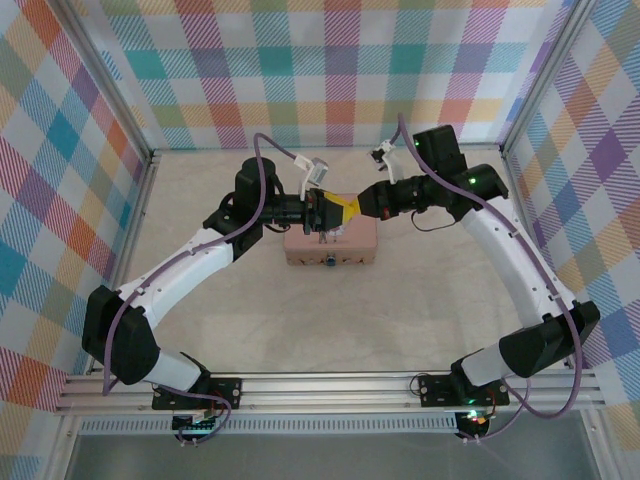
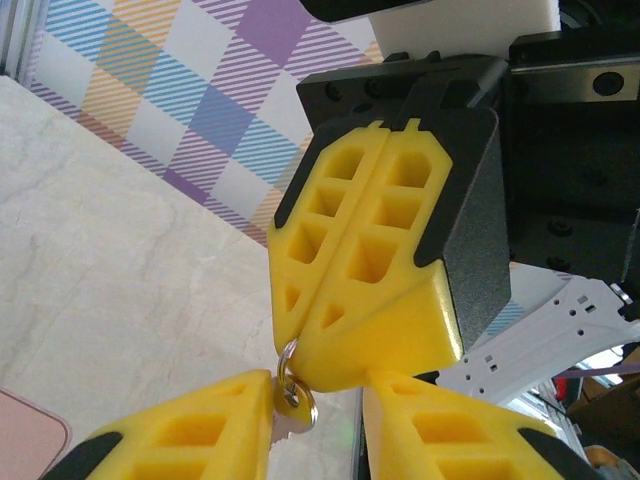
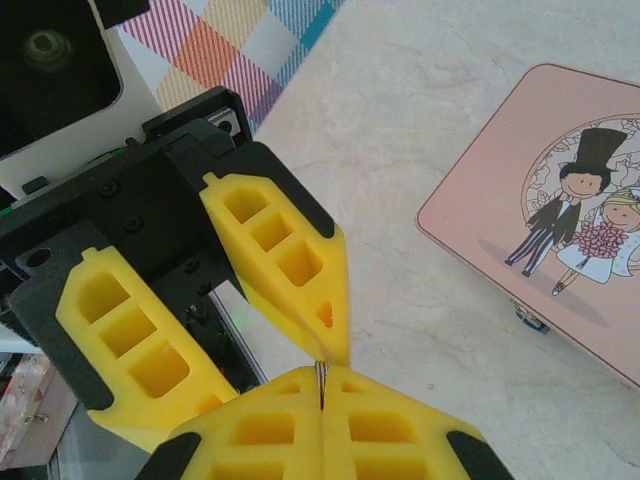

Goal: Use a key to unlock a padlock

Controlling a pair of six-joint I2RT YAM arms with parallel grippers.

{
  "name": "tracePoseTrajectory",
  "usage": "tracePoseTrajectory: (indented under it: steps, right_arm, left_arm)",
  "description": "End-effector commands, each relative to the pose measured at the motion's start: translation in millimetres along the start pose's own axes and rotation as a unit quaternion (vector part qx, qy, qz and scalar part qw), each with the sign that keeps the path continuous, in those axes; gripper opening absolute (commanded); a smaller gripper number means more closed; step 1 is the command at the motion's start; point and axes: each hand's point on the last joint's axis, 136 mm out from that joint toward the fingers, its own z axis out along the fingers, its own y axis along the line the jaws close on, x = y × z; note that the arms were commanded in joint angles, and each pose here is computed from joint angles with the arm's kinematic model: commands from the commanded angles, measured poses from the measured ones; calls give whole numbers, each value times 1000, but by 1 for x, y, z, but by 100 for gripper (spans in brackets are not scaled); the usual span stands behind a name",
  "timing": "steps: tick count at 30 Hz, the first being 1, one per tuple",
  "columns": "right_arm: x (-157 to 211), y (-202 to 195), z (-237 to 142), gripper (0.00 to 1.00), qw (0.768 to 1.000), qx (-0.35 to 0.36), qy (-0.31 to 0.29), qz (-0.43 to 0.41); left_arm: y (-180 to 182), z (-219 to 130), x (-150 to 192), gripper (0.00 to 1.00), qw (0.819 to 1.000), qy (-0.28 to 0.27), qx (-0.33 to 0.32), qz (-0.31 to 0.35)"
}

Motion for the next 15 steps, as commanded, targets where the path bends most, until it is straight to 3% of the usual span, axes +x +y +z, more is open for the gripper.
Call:
tracePoseTrajectory:
  steps: [1, 4, 7, 9, 13, 15]
  right_arm:
    - [-10, 20, -15, 0, 999, -22, -25, -18]
    - [-10, 19, -15, 0, 999, -21, -26, -16]
    - [-9, 19, -14, 0, 999, -23, -25, -14]
    - [-8, 21, -14, 0, 999, -27, -25, -13]
    - [-8, 22, -15, 0, 999, -29, -25, -13]
    - [-9, 24, -15, 0, 999, -32, -27, -12]
  left_arm:
    - [-6, 0, -1, 23, 1000, 2, 3, 10]
    - [-5, 0, -2, 17, 1000, 1, 1, 12]
    - [-5, 0, -2, 17, 1000, 0, -2, 12]
    - [-2, 0, -3, 35, 1000, -2, -9, 11]
    - [1, 0, -5, 49, 1000, -8, -16, 12]
    - [0, 3, -5, 49, 1000, -6, -10, 10]
